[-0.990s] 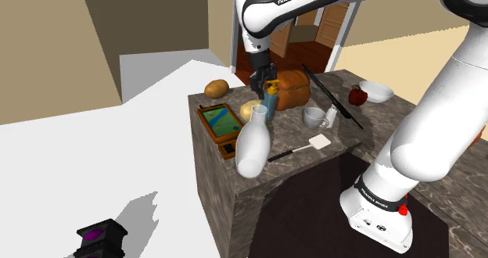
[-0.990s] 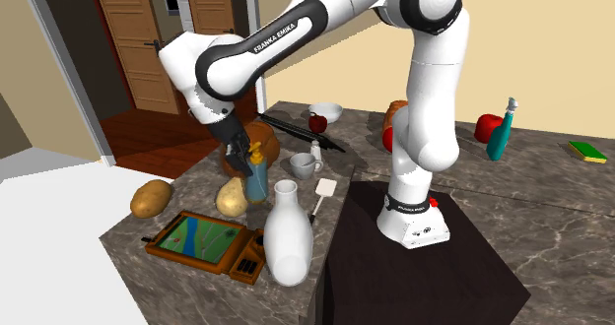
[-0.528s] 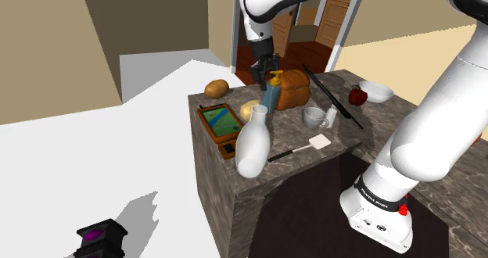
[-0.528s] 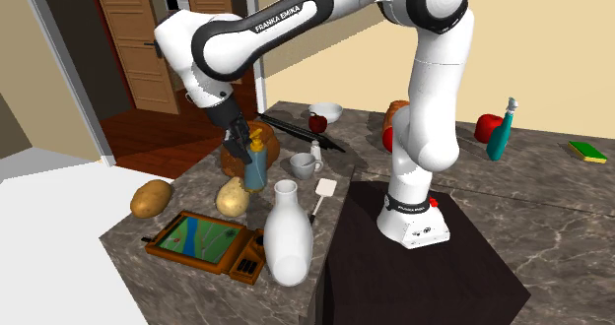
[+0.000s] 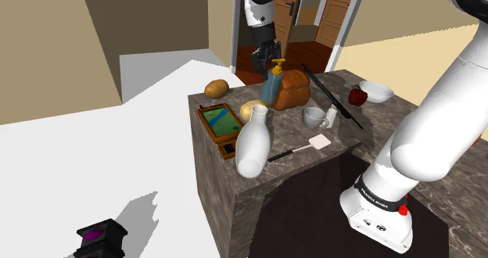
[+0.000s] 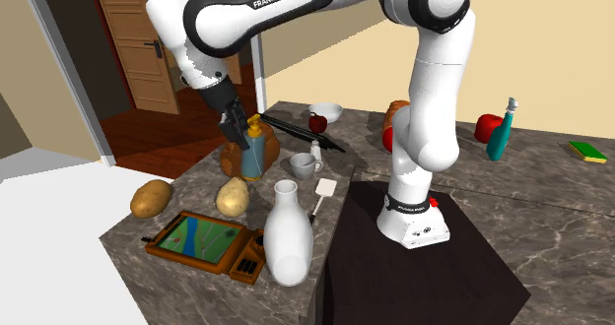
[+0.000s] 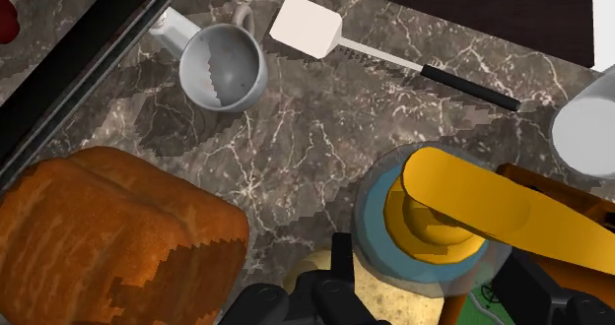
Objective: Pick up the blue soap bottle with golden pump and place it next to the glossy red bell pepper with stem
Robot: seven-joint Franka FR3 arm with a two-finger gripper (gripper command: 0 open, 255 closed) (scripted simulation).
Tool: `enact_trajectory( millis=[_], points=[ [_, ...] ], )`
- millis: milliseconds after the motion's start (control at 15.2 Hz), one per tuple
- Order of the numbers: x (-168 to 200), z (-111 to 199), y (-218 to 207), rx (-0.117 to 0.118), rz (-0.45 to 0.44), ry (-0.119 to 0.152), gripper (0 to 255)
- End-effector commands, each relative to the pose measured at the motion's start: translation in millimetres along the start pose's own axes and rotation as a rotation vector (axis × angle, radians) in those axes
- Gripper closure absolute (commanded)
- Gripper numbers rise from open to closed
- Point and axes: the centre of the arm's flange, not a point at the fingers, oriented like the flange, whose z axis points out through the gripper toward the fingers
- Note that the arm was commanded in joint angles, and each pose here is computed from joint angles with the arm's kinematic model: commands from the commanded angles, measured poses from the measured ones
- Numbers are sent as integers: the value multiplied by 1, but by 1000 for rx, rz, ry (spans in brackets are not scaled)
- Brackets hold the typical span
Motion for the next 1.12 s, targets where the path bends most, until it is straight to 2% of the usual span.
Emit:
enact_trajectory(
  millis=[0, 1056],
  points=[
    [-4, -10, 1, 0, 0, 0, 255],
    [-32, -89, 9, 0, 0, 0, 255]
  ],
)
